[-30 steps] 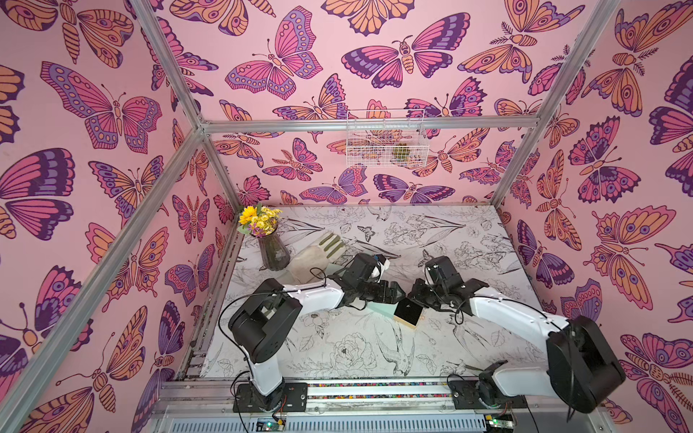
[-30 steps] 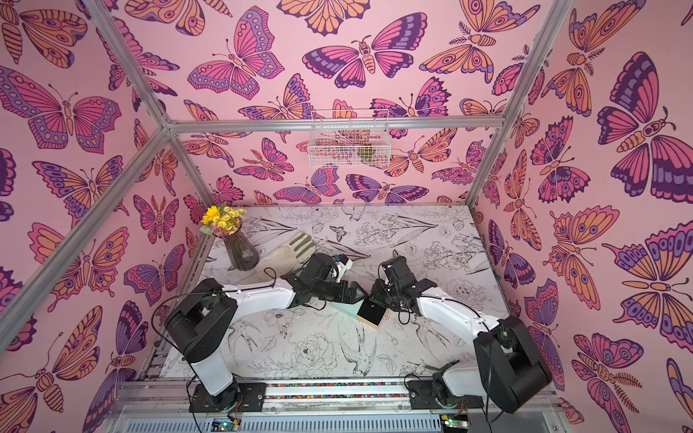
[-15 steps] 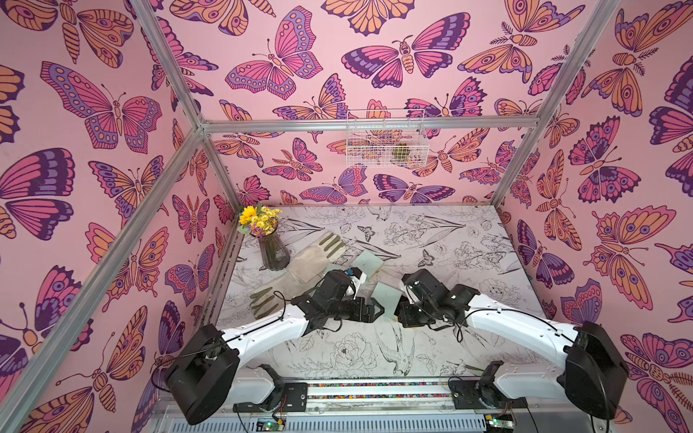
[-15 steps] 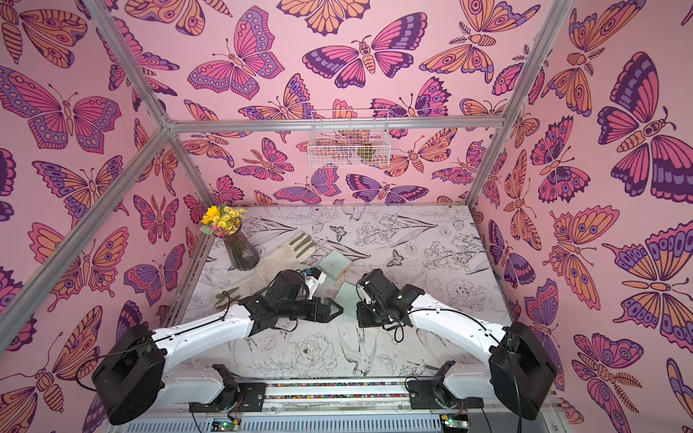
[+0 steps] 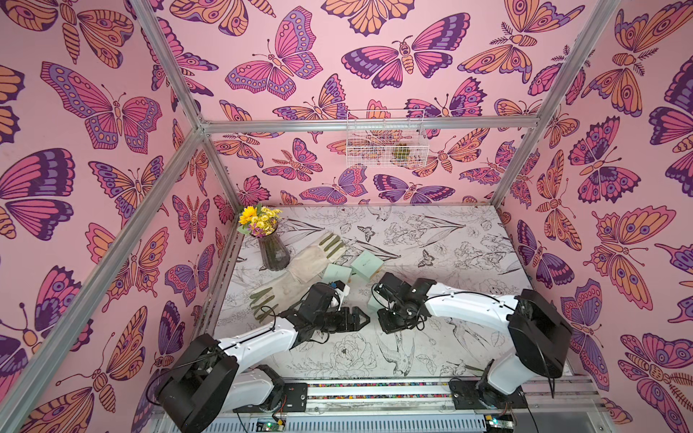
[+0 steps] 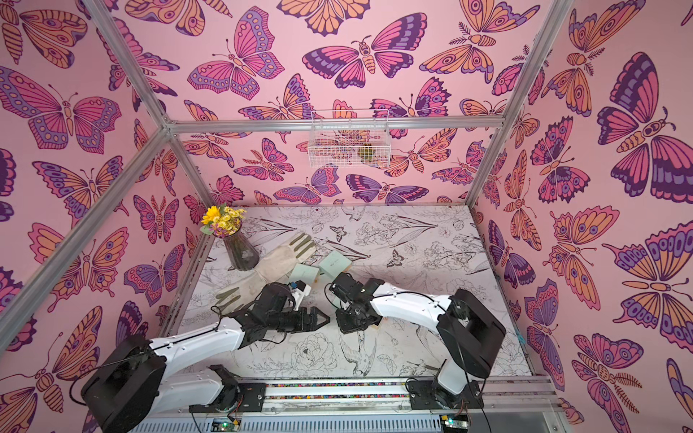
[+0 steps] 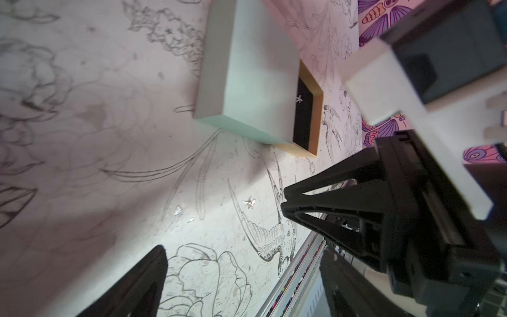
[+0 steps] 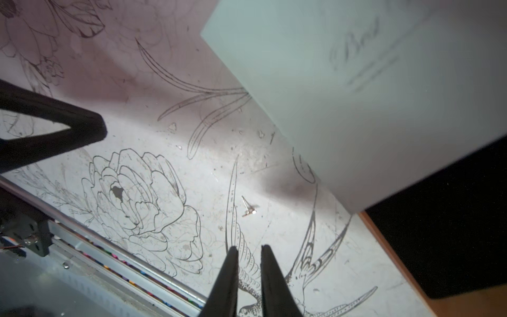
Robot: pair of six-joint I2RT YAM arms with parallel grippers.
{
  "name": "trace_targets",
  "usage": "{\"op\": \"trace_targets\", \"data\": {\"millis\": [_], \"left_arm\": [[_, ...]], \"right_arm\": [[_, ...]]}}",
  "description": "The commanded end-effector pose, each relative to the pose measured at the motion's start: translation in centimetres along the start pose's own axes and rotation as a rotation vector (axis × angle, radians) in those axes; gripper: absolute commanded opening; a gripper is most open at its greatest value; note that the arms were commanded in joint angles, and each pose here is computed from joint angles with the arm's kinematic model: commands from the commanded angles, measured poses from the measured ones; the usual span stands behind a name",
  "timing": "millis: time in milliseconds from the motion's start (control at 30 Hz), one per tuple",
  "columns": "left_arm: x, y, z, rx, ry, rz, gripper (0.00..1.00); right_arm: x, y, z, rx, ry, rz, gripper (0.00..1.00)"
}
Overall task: Place the earrings into the drawer-style jewelry box
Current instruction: Pick up the earring from the center of the board.
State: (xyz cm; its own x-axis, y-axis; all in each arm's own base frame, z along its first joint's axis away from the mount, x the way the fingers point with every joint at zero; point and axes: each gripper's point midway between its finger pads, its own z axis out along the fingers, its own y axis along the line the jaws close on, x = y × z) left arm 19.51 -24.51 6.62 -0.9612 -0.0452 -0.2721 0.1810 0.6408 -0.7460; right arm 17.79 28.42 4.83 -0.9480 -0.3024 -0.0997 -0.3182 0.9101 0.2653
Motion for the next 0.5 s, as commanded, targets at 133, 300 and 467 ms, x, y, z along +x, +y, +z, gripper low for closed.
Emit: {"op": "trace_targets", "data": {"millis": [133, 300, 467], "left_arm": [[-0.2, -0.8, -0.2, 0.128, -0.013, -0.019, 0.89], [2.0, 1.2, 0.8, 0.111, 0.041, -0.036, 0.89], [2.8, 2.1, 1.4, 0.1, 0.055, -0.055, 0.89]], "right_arm": [[0.4, -0.1, 0.5, 0.079, 0.083, -0.113, 0.19], [0.4, 0.3, 1.0, 0.071, 0.122, -0.204, 0.17], [0.3, 0.4, 1.5, 0.071, 0.141, -0.221, 0.18]]}}
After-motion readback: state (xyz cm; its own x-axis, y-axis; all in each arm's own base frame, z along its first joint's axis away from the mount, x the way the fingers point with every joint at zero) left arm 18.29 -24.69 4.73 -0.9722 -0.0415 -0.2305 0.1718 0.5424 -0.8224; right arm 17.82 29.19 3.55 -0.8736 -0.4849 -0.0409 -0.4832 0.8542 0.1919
